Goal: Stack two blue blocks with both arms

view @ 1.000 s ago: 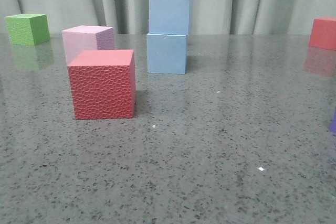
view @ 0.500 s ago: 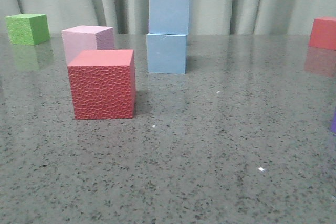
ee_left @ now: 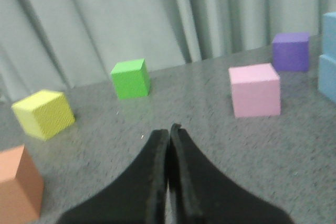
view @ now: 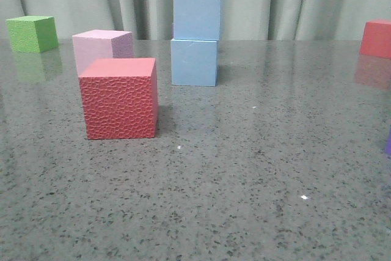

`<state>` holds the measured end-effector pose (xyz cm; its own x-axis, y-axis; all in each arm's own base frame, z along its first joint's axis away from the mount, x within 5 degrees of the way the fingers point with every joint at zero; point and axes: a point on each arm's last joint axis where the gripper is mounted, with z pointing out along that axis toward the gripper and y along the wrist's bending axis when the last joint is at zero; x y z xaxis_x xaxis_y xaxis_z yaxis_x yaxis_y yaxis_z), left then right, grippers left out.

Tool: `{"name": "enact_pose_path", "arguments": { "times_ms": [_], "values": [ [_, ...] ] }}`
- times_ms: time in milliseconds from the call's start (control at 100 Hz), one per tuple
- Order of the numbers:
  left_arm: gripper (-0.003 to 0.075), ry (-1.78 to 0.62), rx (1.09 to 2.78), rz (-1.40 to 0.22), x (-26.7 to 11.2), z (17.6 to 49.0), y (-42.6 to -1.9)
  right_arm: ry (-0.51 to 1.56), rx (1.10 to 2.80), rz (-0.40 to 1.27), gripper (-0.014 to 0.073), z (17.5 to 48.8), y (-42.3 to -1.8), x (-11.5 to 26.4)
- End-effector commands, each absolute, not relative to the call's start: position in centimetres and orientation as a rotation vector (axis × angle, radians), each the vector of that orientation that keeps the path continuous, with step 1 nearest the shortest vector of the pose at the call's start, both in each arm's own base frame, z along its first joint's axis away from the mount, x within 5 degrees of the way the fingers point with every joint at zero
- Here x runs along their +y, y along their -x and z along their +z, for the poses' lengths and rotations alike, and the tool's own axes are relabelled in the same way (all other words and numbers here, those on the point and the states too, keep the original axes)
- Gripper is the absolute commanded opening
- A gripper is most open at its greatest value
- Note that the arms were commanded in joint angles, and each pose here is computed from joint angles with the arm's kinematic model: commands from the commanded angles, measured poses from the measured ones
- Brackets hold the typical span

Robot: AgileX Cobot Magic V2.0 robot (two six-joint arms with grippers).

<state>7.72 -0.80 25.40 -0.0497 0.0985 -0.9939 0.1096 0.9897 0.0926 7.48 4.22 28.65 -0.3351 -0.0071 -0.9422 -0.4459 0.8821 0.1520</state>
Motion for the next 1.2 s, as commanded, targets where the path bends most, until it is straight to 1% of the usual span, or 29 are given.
{"name": "enact_pose_path", "arguments": {
  "times_ms": [0, 140, 270, 300, 450, 620, 1190],
  "values": [
    [-0.0019, -0.100, 1.538, -0.002, -0.5, 25.1, -7.3, 0.353, 1.771, 0.488, -0.0066, 30.1, -7.5, 4.5],
    [-0.0019, -0.032, 1.544, 0.004, -0.1, 22.0, -6.4, 0.353, 1.771, 0.488, -0.0066, 30.1, -7.5, 4.5],
    [-0.0019, 0.010, 1.496, 0.029, 0.1, 20.4, -5.8, 0.353, 1.771, 0.488, -0.0066, 30.1, -7.5, 4.5],
    [-0.0019, 0.017, 1.516, 0.033, 0.2, 20.2, -5.6, 0.353, 1.771, 0.488, -0.0066, 30.1, -7.5, 4.5],
    [-0.0019, 0.034, 1.516, 0.050, 0.3, 20.1, -5.5, 0.353, 1.770, 0.488, -0.0066, 30.1, -7.5, 4.5],
    [-0.0019, 0.034, 1.474, 0.052, 0.3, 20.5, -5.4, 0.353, 1.771, 0.488, -0.0066, 30.1, -7.5, 4.5],
    [-0.0019, 0.034, 1.479, 0.052, 0.3, 20.5, -5.4, 0.353, 1.771, 0.488, -0.0066, 30.1, -7.5, 4.5]
  ]
}}
